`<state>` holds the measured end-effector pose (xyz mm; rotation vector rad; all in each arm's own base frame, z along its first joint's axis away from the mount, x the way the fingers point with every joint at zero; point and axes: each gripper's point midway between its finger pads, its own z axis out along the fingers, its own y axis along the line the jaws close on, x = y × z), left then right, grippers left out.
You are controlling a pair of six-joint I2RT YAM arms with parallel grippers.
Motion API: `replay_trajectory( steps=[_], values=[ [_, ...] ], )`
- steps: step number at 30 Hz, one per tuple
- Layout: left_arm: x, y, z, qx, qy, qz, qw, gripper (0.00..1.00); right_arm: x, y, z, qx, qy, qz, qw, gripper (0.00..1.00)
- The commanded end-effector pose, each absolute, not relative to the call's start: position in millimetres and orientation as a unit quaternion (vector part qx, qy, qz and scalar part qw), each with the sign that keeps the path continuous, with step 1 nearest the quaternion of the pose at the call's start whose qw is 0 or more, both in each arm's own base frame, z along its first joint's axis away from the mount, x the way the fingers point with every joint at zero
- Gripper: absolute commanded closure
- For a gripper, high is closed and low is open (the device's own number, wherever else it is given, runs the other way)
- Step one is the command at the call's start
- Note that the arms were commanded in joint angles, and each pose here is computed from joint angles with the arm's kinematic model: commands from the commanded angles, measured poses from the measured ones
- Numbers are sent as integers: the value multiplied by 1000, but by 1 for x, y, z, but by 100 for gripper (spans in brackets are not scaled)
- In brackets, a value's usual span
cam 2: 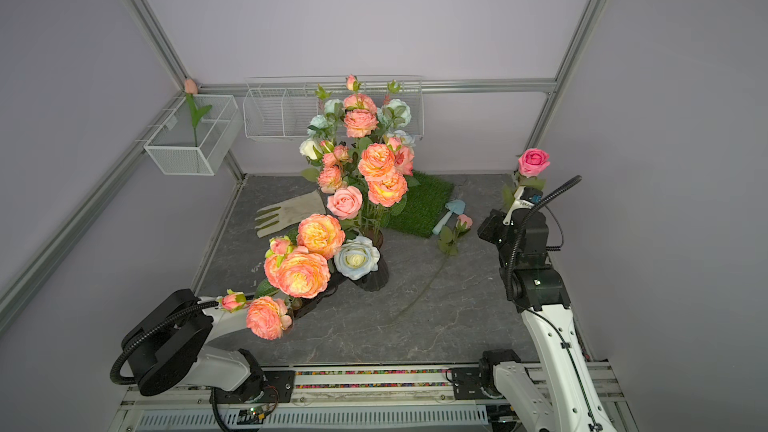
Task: Pick out pink flowers from the vase
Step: Place the flower at the center of the board.
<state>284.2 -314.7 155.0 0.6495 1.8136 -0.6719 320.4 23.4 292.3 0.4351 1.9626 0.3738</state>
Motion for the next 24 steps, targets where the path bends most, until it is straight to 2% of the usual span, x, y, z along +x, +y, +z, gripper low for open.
replay_trajectory(
  steps=[1, 6, 9, 14, 17, 20, 24],
  values=[
    [275, -290, 85, 290, 826, -210, 435, 100, 323, 75, 244, 181, 847, 300, 401, 93],
    [274, -291, 85, 293, 825, -213, 434, 100, 328, 108, 188, 200, 858, 381, 279, 93],
    [274, -291, 85, 293, 825, -212, 434, 100, 337, 110, 163, 217, 863, 380, 252, 92],
    [275, -292, 85, 294, 824, -213, 434, 100, 358, 99, 127, 251, 867, 348, 253, 90],
    [275, -293, 85, 297, 825, -214, 431, 100, 367, 91, 104, 282, 868, 325, 249, 83],
    [275, -295, 85, 300, 825, -215, 429, 100, 369, 86, 83, 303, 870, 307, 240, 64],
    [275, -294, 86, 302, 823, -213, 431, 100, 366, 91, 86, 289, 874, 307, 243, 54]
  ],
)
